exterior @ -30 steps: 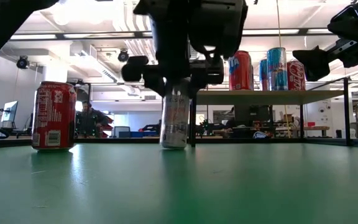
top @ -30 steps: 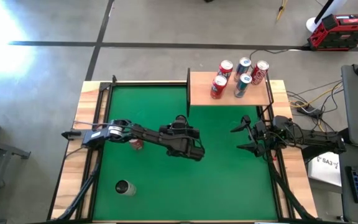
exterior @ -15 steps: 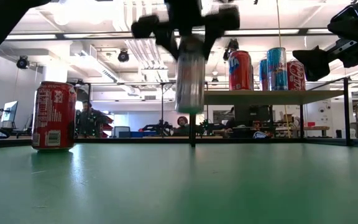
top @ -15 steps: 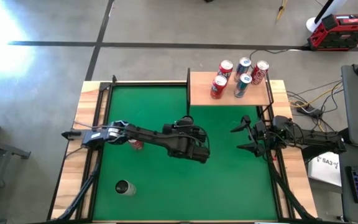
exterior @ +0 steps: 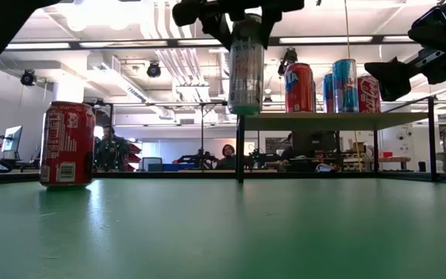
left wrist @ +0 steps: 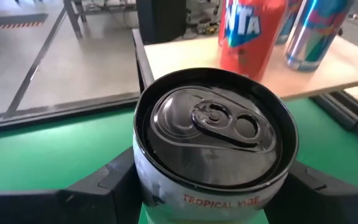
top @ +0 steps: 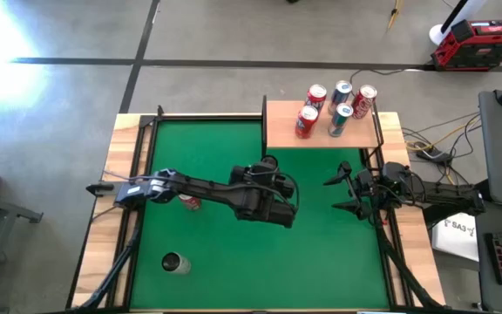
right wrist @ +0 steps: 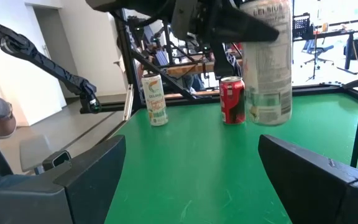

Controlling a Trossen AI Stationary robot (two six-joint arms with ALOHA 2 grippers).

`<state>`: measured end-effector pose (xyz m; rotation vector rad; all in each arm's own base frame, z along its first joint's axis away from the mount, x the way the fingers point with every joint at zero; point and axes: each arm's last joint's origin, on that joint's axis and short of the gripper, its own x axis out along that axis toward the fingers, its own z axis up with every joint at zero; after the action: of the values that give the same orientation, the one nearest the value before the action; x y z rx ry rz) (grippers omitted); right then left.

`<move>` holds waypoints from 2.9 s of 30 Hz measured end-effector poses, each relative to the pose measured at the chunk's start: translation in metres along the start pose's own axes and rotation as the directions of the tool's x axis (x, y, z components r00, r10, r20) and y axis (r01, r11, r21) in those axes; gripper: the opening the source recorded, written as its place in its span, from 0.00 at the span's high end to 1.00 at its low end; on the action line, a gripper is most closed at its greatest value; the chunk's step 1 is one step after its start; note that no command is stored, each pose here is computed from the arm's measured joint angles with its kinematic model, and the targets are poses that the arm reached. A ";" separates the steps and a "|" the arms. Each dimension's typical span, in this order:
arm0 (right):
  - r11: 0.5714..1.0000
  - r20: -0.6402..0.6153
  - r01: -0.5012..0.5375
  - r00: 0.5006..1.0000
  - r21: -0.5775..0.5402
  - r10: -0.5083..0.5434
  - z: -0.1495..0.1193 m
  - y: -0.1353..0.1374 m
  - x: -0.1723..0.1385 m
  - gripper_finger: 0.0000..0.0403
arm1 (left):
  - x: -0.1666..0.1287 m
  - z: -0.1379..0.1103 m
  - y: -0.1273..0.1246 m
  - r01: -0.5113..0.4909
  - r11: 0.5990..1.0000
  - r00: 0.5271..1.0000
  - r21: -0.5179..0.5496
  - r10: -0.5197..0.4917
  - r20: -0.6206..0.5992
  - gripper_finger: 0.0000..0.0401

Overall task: Place canned beverage on shelf
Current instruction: Put the top white-yellow soda can on the shelf

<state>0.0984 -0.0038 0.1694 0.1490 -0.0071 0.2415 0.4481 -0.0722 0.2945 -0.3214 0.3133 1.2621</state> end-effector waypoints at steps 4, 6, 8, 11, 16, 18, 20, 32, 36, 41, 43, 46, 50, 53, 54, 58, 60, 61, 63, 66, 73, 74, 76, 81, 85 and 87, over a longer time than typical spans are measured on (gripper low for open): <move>1.000 0.000 0.000 1.000 0.000 0.000 0.000 0.000 0.000 0.11 | 0.003 0.007 -0.002 0.006 1.000 0.999 0.001 -0.006 0.043 0.43; 1.000 0.000 0.000 1.000 0.000 0.000 0.000 0.000 0.000 0.11 | 0.006 0.010 -0.004 0.004 1.000 0.998 0.027 -0.006 0.070 0.43; 1.000 0.000 0.000 1.000 0.000 0.000 0.000 0.000 0.000 0.11 | 0.010 0.016 -0.008 0.017 0.999 0.996 0.036 -0.020 0.084 0.43; 1.000 0.000 0.000 1.000 0.000 0.000 0.000 0.000 0.000 0.11 | 0.017 0.028 -0.013 0.043 0.997 0.996 0.070 -0.048 0.079 0.43; 1.000 0.000 0.000 1.000 0.000 0.000 0.000 0.000 0.000 0.11 | 0.035 0.050 -0.014 0.086 0.995 0.995 0.060 -0.088 0.044 0.43; 1.000 0.000 0.000 1.000 0.000 0.000 0.000 0.000 0.000 0.11 | 0.042 0.055 -0.013 0.083 0.994 0.995 0.065 -0.086 0.043 0.43; 1.000 0.000 0.000 1.000 0.000 0.000 0.000 0.000 0.000 0.11 | 0.050 0.060 -0.013 0.086 0.994 0.995 0.068 -0.089 0.039 0.43; 1.000 0.000 0.000 1.000 0.000 0.000 0.000 0.000 0.000 0.11 | 0.101 0.093 -0.007 0.102 0.993 0.993 0.054 -0.105 0.054 0.43; 1.000 0.000 0.000 1.000 0.000 0.000 0.000 0.000 0.000 0.11 | 0.116 0.102 -0.002 0.093 0.994 0.994 0.048 -0.096 0.061 0.43; 1.000 0.000 0.000 1.000 0.000 0.000 0.000 0.000 0.000 0.11 | 0.136 0.113 0.006 0.107 0.994 0.993 0.027 -0.108 0.041 0.43; 1.000 0.000 0.000 1.000 0.000 0.000 0.000 0.000 0.000 0.11 | 0.142 0.116 0.008 0.123 0.992 0.992 0.015 -0.123 0.028 0.43; 1.000 0.000 0.000 1.000 0.000 0.000 0.000 0.000 0.000 0.11 | 0.149 0.120 0.011 0.118 0.993 0.993 0.003 -0.118 0.030 0.43; 1.000 0.000 0.000 1.000 0.000 0.000 0.000 0.000 0.000 0.11 | 0.153 0.123 0.013 0.110 0.994 0.993 0.026 -0.111 0.049 0.43; 1.000 0.000 0.000 1.000 0.000 0.000 0.000 0.000 0.000 0.11 | 0.157 0.126 0.015 0.099 0.995 0.993 0.032 -0.101 0.061 0.43; 1.000 0.000 0.000 1.000 0.000 0.000 0.000 0.000 0.000 0.11 | 0.159 0.128 0.016 0.095 0.995 0.993 0.030 -0.097 0.062 0.43; 1.000 0.000 0.000 1.000 0.000 0.000 0.000 0.000 0.000 0.11 | 0.169 0.132 0.022 0.092 0.996 0.994 0.019 -0.093 0.054 0.43; 1.000 0.000 0.000 1.000 0.000 0.000 0.000 0.000 0.000 0.11 | 0.175 0.136 0.025 0.102 0.995 0.994 0.011 -0.102 0.048 0.42; 1.000 0.000 0.000 1.000 0.000 0.000 0.000 0.000 0.000 0.11 | 0.178 0.137 0.027 0.107 0.994 0.993 0.010 -0.107 0.043 0.42; 1.000 0.000 0.000 1.000 0.000 0.000 0.000 0.000 0.000 0.11 | 0.184 0.140 0.031 0.118 0.993 0.992 0.012 -0.118 0.032 0.41; 1.000 0.000 0.000 1.000 0.000 0.000 0.000 0.000 0.000 0.11 | 0.191 0.143 0.035 0.135 0.991 0.991 0.013 -0.135 0.019 0.41; 1.000 0.000 0.000 1.000 0.000 0.000 0.000 0.000 0.000 0.11 | 0.203 0.149 0.042 0.157 0.987 0.988 0.039 -0.157 0.005 0.41; 1.000 0.000 0.000 1.000 0.000 0.000 0.000 0.000 0.000 0.11 | 0.205 0.149 0.043 0.163 0.986 0.987 0.038 -0.163 0.002 0.41; 1.000 0.000 0.000 1.000 0.000 0.000 0.000 0.000 0.000 0.11 | 0.207 0.151 0.044 0.174 0.984 0.985 0.029 -0.174 0.000 0.41; 1.000 0.000 0.000 1.000 0.000 0.000 0.000 0.000 0.000 0.11 | 0.215 0.152 0.044 0.196 0.980 0.981 0.024 -0.196 0.007 0.40; 1.000 0.000 0.000 1.000 0.000 0.000 0.000 0.000 0.000 0.11 | 0.223 0.147 0.042 0.217 0.976 0.976 0.031 -0.217 -0.003 0.40; 1.000 0.000 0.001 1.000 0.000 -0.001 0.000 0.000 0.000 0.11 | 0.226 0.144 0.041 0.218 0.975 0.976 0.035 -0.218 -0.008 0.40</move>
<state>0.0984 -0.0038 0.1693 0.1488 -0.0068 0.2409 0.4781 0.1948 0.3330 -0.3189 0.2957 1.0390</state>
